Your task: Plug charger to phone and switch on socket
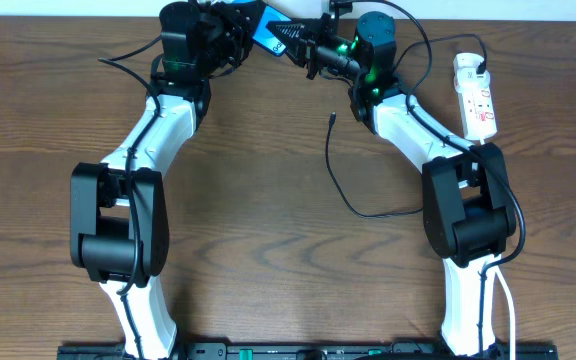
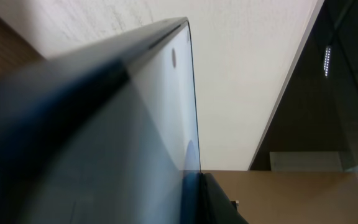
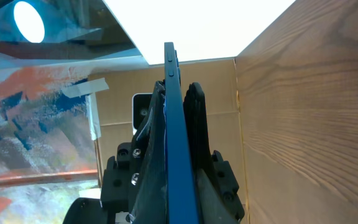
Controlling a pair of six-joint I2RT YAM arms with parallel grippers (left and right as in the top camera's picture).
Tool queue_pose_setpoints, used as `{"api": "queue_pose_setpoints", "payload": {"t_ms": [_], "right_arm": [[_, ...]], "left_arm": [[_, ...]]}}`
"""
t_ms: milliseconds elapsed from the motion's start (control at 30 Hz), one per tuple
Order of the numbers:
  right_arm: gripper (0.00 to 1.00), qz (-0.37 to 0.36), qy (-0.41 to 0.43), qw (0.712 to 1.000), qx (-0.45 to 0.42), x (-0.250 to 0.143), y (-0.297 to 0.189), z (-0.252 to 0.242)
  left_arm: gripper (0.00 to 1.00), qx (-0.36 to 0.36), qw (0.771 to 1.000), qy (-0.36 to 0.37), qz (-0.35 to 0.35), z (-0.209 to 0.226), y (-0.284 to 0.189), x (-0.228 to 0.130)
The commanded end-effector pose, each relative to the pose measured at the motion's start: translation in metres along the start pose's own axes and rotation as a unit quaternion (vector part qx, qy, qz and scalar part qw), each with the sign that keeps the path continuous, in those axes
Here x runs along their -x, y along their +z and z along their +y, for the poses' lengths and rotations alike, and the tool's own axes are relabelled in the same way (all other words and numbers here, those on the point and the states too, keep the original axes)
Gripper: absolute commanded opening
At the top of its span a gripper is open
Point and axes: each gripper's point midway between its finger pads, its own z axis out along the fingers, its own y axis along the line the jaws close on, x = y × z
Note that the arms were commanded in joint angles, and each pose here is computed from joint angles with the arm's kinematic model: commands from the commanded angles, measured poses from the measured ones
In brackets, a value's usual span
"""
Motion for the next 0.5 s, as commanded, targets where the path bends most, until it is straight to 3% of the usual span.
{"api": "queue_pose_setpoints", "payload": {"t_ms": [0, 467], "right_arm": [[0.01, -0.010, -0.039, 0.999, 0.007, 0.0088, -0.0087, 0.0151], [0.01, -0.008, -0.056, 0.998, -0.001, 0.0077, -0.0080, 0.0105]], "left_arm": [[0.07, -0.019, 0.999, 0.037, -0.007, -0.0153, -0.0057, 0.0104], [0.08, -0.019, 0.999, 0.037, -0.009, -0.0150, -0.0065, 0.0123]]}}
